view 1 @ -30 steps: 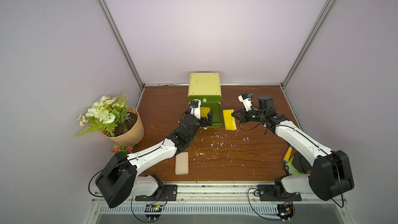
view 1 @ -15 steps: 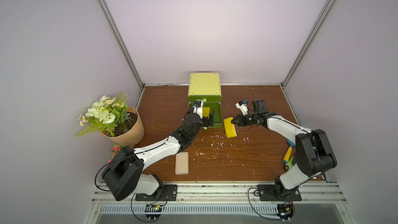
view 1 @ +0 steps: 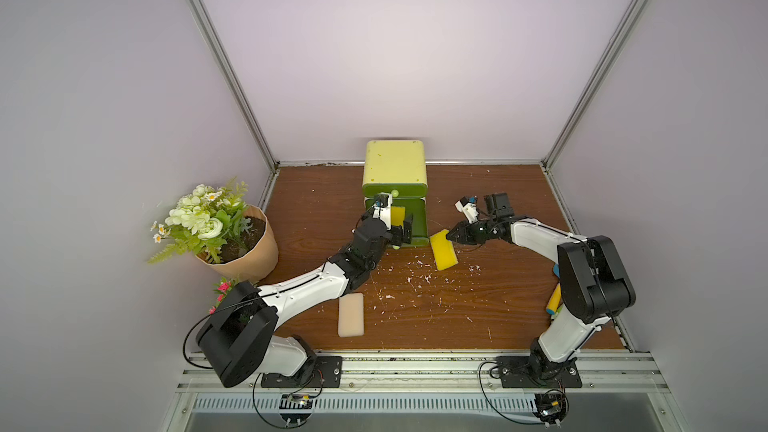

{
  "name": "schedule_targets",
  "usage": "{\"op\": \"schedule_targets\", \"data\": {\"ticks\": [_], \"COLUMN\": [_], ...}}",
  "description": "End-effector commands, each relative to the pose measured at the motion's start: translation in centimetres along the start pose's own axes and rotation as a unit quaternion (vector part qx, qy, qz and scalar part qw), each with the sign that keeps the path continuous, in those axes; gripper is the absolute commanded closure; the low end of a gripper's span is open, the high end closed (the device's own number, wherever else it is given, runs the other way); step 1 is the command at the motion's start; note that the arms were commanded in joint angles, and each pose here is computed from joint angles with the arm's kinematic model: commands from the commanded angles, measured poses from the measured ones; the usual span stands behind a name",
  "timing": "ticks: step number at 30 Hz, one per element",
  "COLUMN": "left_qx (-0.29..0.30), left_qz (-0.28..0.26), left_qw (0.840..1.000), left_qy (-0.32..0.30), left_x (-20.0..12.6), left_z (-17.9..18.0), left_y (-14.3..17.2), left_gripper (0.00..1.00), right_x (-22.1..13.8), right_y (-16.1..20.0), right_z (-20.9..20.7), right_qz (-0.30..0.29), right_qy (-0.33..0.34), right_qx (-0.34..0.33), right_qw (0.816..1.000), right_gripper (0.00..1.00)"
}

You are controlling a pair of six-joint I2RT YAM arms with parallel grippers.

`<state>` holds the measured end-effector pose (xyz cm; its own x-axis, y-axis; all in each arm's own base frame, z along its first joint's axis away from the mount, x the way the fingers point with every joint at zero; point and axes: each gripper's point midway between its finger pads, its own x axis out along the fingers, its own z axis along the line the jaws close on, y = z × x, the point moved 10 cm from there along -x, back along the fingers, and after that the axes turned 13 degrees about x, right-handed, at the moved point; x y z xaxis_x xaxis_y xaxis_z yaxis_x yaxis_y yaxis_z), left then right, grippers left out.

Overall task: Take the sponge out of the drawer
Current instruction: Place the sponge at the center of the board.

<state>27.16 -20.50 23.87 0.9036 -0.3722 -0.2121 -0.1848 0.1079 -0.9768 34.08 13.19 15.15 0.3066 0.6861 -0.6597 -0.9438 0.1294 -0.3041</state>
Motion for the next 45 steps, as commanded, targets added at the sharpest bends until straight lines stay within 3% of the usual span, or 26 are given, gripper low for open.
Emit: {"op": "schedule_targets", "data": {"ticks": [1,12,26,45], "left_qx": [-0.006,-0.002,0.012,0.025], "left_qz": [-0.018,-0.010,0.022,0.036], "left_qw": [1.000,1.000,0.999,0.998], "left_qy": [-0.009,-0.016,-0.033,-0.045], "left_x": [-0.1,0.1,0.8,1.1], "left_z": [0.4,0.5,0.5,0.6], "left_y": [-1.3,-1.1,-0.9,-0.7], "left_gripper": [0.00,0.00,0.00,0.00], "right_x": [-0.5,-2.3,-4.5,-0.5], "right_y": [-0.7,-0.6,0.8,3.6], "right_z": [0.3,0.2,0.8,-0.6], "right_qz": [-0.011,-0.041,-0.046,0.088], "right_qy": [0.018,0.096,0.126,0.140], "right_qx": [-0.011,-0.010,0.002,0.031], "right_qw": [1.000,0.995,0.991,0.986], "right_gripper": [0.72,0.49,0.29,0.13]}}
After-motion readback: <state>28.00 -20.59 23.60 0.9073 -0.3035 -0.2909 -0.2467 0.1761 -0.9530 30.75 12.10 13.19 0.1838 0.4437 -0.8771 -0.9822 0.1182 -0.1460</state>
